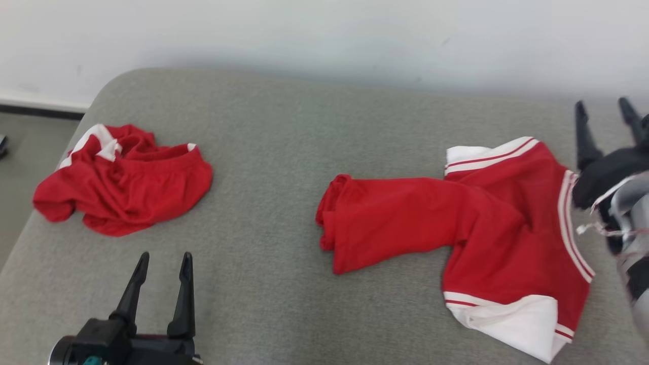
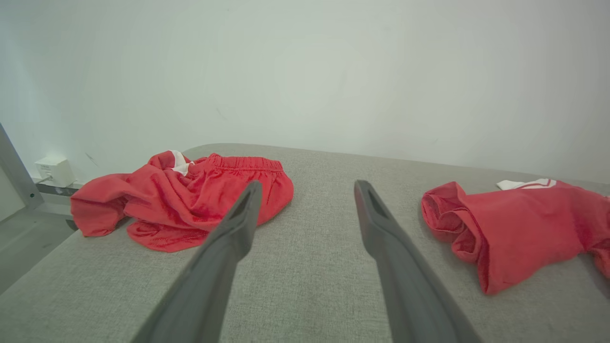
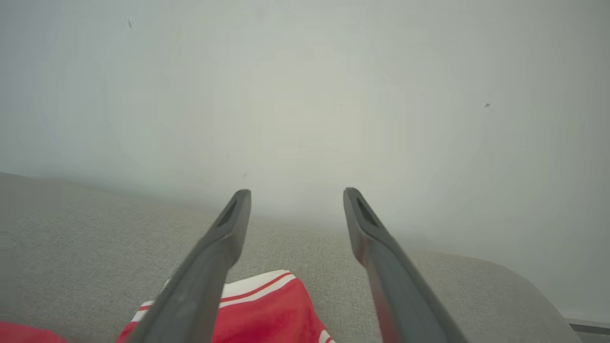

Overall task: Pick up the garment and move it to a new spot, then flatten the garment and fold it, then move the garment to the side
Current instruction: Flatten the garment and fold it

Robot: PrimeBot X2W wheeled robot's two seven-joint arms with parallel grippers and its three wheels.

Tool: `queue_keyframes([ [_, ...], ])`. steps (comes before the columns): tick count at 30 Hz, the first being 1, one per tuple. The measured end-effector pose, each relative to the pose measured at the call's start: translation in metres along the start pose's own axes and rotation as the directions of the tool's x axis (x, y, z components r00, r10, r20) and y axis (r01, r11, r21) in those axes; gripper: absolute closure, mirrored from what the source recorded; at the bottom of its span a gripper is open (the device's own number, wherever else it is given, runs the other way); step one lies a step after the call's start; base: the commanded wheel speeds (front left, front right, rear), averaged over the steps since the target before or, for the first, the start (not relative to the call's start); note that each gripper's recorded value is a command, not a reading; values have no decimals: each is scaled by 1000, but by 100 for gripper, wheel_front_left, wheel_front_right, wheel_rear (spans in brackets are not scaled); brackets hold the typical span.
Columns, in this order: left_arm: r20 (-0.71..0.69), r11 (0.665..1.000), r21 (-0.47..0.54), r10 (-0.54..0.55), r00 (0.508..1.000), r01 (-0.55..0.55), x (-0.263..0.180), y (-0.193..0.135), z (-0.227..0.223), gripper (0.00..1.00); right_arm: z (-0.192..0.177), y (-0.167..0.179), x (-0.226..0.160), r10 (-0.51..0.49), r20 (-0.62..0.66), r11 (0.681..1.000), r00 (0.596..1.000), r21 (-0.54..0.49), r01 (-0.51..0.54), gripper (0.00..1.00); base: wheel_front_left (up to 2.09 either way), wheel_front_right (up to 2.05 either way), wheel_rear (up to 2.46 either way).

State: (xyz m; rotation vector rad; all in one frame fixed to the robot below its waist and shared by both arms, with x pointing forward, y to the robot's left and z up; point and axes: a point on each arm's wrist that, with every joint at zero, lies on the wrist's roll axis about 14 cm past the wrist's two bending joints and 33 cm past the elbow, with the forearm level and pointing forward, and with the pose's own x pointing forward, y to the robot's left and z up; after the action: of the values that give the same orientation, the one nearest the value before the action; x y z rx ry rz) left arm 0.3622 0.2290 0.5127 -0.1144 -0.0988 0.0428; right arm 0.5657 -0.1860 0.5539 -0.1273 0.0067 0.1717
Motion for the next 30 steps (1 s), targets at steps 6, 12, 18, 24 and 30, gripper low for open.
queue_keyframes([
  [6, 2, 1000, 5, -28, 1000, 28, -3, -8, 0, 0, -1, 2, -39, -5, 69, 999, 998, 39, 2, 0, 0, 0, 0],
  [12, 12, 998, 7, -66, 998, 66, -2, -21, 2, 0, -11, 2, -89, -43, 116, 995, 992, 100, 31, 0, 0, 0, 0],
  [18, 25, 995, 7, -101, 995, 101, 2, -33, 6, 0, -20, 3, -134, -94, 128, 987, 987, 144, 75, 0, 0, 0, 0],
  [24, 27, 992, 5, -123, 992, 122, 1, -40, 6, 0, -26, 11, -171, -130, 103, 977, 986, 183, 110, 0, 0, 0, 0],
  [30, 27, 991, 5, -133, 991, 133, 1, -43, 6, 0, -35, 22, -200, -152, 57, 966, 987, 222, 136, 0, 0, 0, 0],
])
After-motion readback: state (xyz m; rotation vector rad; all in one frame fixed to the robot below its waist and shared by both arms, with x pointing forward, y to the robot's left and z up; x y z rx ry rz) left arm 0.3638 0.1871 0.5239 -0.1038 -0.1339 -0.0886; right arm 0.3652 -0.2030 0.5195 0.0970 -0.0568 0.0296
